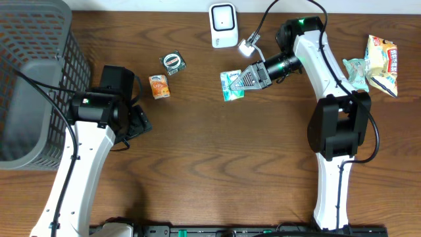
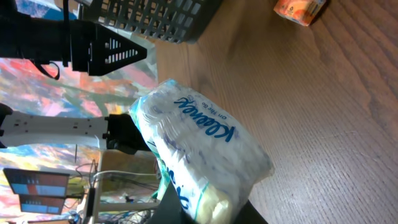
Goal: Scan the item barcode
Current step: 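Lift and rotate the Kleenex pack in the right gripper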
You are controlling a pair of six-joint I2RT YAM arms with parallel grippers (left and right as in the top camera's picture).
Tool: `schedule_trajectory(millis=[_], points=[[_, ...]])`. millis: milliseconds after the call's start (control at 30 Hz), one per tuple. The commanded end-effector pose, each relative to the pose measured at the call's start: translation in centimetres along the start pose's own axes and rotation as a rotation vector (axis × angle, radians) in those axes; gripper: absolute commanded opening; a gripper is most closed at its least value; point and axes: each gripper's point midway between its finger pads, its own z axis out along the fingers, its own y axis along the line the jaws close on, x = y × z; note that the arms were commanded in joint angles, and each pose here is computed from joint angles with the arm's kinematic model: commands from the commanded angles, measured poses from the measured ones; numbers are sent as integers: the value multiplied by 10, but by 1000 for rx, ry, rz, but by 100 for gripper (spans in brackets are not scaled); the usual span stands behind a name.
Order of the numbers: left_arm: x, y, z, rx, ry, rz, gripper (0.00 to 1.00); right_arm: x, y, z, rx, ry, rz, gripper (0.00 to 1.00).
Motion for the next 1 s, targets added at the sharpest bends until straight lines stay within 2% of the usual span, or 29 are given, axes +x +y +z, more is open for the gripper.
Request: schedule_trajectory(millis=[0,967], points=[[0,3,1,-13,1,-7,97,-10,11,-7,-9,-42,-87,1],[0,3,1,-13,1,-7,98,-23,-10,-44,44,-154,-132,1]])
